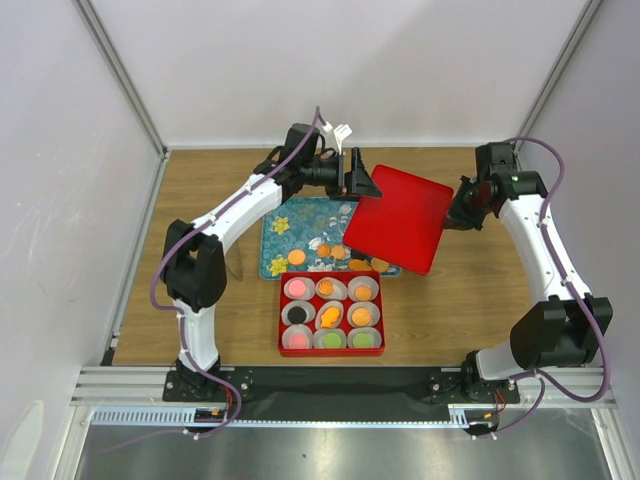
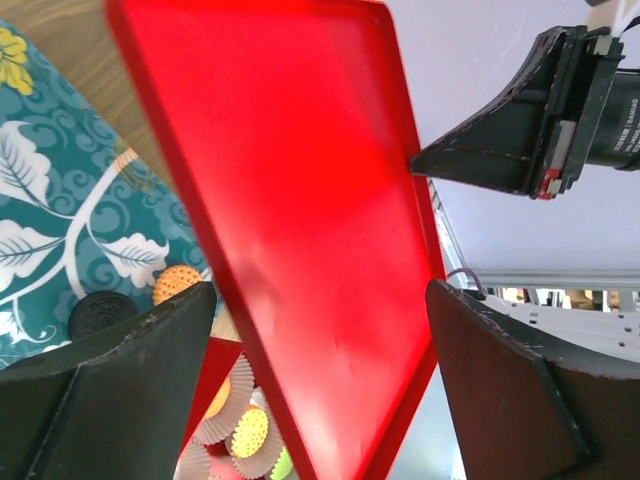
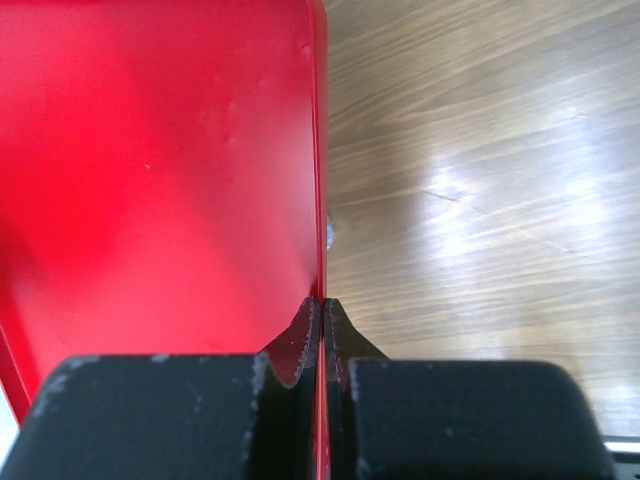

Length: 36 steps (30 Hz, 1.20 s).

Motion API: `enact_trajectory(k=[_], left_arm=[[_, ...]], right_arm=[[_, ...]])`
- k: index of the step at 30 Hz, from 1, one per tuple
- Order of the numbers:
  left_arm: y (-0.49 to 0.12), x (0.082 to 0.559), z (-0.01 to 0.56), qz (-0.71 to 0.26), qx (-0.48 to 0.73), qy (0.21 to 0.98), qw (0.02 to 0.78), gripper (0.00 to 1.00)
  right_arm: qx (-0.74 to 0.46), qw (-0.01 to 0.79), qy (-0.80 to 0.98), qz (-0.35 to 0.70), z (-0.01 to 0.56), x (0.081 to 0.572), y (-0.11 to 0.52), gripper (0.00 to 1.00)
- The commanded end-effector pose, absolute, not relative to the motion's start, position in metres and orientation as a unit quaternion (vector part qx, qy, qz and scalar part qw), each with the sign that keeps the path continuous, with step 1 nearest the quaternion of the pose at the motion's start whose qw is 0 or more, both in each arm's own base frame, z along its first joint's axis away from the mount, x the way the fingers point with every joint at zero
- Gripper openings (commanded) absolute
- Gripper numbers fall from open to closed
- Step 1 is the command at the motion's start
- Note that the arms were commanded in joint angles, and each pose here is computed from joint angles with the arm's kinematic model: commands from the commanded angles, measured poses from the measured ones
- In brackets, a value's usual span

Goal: Pack the cookies

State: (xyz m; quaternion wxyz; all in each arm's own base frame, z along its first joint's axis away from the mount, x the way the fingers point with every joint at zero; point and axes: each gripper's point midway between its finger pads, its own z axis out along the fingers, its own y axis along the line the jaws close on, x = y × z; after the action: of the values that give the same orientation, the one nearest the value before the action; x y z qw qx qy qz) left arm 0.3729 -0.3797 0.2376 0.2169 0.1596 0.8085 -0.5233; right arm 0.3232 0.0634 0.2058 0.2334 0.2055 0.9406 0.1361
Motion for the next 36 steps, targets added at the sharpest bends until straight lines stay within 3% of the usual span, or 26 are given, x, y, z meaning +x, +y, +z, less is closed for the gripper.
enact_trajectory(k=[1,5,11,12,17,19,20,22,25,26,29,32,36], left_arm=[[-0.381,0.364,0.257,-0.551,0.169,0.789,0.213,0.91],[-0.373,0.355,0.257,-0.555,0.163,0.789,0.207,0.86],[-0.36,0.341,0.271,-0.571,0.145,0.784,0.196,0.6],[-0.359,0.338,0.273,-0.573,0.145,0.783,0.196,0.51],[-0.35,0.325,0.28,-0.568,0.141,0.787,0.193,0.31],[-0.348,0.32,0.274,-0.566,0.137,0.791,0.187,0.18],[-0.346,0.318,0.276,-0.564,0.137,0.791,0.193,0.05],[-0.341,0.315,0.267,-0.554,0.132,0.799,0.193,0.0],[-0.335,0.313,0.256,-0.536,0.121,0.811,0.202,0.0],[-0.332,0.312,0.254,-0.53,0.115,0.816,0.202,0.0],[-0.32,0.306,0.246,-0.501,0.091,0.836,0.202,0.0],[-0.308,0.296,0.246,-0.487,0.068,0.846,0.207,0.0],[-0.3,0.278,0.24,-0.49,0.026,0.853,0.175,0.0]], right_arm=[[0.201,0.274,0.923,0.183,0.233,0.329,0.081,0.0],[0.195,0.274,0.921,0.197,0.232,0.328,0.095,0.0],[0.188,0.282,0.919,0.203,0.232,0.323,0.105,0.0],[0.188,0.278,0.92,0.202,0.227,0.321,0.105,0.0],[0.172,0.287,0.923,0.189,0.219,0.317,0.108,0.0],[0.167,0.294,0.924,0.181,0.215,0.313,0.105,0.0],[0.158,0.312,0.92,0.177,0.22,0.314,0.104,0.0],[0.15,0.324,0.918,0.172,0.219,0.311,0.103,0.0],[0.13,0.355,0.913,0.153,0.219,0.305,0.1,0.25],[0.128,0.366,0.912,0.131,0.217,0.303,0.094,0.4],[0.093,0.411,0.901,0.104,0.235,0.287,0.1,0.58],[0.042,0.458,0.882,0.102,0.256,0.263,0.119,0.71],[-0.053,0.497,0.859,0.111,0.269,0.221,0.155,0.75]])
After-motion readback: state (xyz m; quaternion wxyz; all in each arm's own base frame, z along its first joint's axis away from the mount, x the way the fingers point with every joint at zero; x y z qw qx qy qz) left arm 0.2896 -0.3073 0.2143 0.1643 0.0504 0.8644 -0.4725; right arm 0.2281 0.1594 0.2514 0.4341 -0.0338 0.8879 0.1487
